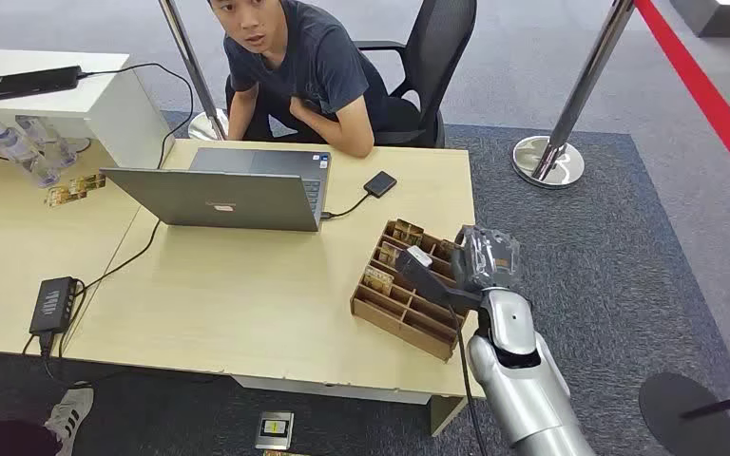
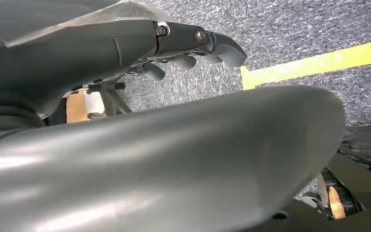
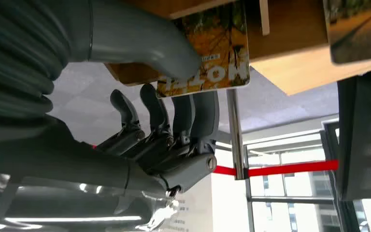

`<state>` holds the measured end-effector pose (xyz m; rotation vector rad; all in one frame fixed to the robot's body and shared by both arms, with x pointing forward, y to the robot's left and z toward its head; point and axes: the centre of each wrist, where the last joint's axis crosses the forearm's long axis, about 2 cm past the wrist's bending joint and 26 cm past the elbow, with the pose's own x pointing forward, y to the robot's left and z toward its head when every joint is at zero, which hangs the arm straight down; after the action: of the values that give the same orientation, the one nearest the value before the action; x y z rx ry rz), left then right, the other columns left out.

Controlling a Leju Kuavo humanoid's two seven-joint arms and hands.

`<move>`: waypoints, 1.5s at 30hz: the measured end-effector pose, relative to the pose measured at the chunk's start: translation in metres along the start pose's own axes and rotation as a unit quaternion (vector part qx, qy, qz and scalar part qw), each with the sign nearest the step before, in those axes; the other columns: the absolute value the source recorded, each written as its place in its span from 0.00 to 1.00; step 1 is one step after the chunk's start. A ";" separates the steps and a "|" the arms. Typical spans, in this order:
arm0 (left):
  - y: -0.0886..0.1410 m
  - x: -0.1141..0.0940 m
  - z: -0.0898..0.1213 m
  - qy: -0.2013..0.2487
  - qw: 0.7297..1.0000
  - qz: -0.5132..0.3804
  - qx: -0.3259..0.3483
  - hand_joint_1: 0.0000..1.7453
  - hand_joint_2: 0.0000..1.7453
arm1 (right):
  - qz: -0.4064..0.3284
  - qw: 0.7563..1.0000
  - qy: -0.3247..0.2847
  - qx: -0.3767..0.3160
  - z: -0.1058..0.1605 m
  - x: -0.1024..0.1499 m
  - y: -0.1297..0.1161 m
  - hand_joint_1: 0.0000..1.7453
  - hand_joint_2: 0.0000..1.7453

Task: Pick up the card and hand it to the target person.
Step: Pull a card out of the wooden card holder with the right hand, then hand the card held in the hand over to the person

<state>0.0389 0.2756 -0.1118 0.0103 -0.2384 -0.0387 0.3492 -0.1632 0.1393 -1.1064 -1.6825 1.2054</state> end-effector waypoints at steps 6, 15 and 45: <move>0.000 0.000 0.000 0.000 1.000 0.002 0.000 0.00 0.00 | -0.001 1.000 -0.013 -0.020 0.005 0.000 -0.005 1.00 1.00; -0.001 -0.001 0.000 -0.001 1.000 0.013 0.003 0.00 0.00 | -0.012 0.996 -0.044 -0.082 0.015 0.001 -0.032 1.00 1.00; -0.005 0.006 -0.001 0.001 1.000 -0.004 0.002 0.00 0.00 | -0.031 0.996 -0.003 -0.088 -0.095 0.031 -0.066 1.00 1.00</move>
<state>0.0447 0.2703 -0.1109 0.0155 -0.2366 -0.0468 0.4134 -0.1178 0.2298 -1.1471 -1.8422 1.0387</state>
